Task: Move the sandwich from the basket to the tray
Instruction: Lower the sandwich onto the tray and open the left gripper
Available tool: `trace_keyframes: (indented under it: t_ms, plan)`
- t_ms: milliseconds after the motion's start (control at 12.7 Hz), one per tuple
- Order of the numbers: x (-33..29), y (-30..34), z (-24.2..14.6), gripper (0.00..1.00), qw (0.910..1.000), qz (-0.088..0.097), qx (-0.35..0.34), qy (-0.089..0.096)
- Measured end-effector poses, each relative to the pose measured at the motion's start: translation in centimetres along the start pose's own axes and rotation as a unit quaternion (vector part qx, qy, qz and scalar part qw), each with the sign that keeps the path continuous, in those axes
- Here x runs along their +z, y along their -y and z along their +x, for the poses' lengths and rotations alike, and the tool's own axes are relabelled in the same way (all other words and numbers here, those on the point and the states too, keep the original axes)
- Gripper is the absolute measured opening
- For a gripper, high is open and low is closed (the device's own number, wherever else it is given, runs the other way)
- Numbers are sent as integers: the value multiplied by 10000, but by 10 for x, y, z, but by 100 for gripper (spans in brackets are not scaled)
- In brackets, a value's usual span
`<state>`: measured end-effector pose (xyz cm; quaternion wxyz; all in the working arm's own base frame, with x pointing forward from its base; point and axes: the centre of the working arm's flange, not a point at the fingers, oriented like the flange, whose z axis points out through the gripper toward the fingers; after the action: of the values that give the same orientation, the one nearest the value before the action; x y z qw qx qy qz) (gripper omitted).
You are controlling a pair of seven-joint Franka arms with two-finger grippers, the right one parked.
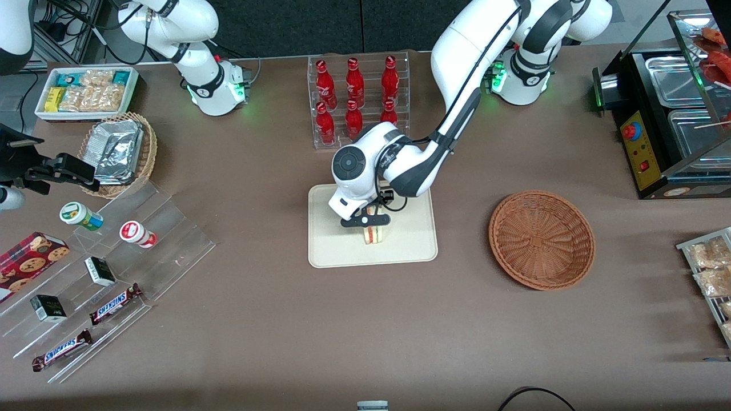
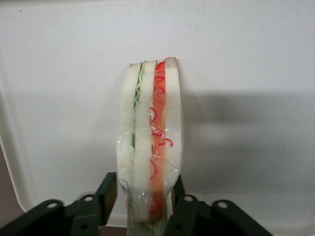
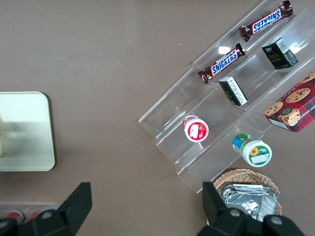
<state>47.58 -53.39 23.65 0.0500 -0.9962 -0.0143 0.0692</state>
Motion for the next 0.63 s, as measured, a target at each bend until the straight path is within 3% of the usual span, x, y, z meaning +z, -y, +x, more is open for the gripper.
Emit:
trace_keyframes:
  t_ms: [314,629]
  plan:
    - [-10,-1,5,99,9999,-70,-22,-80]
    - [-44,2,18,100,9995,-203,-108,-234]
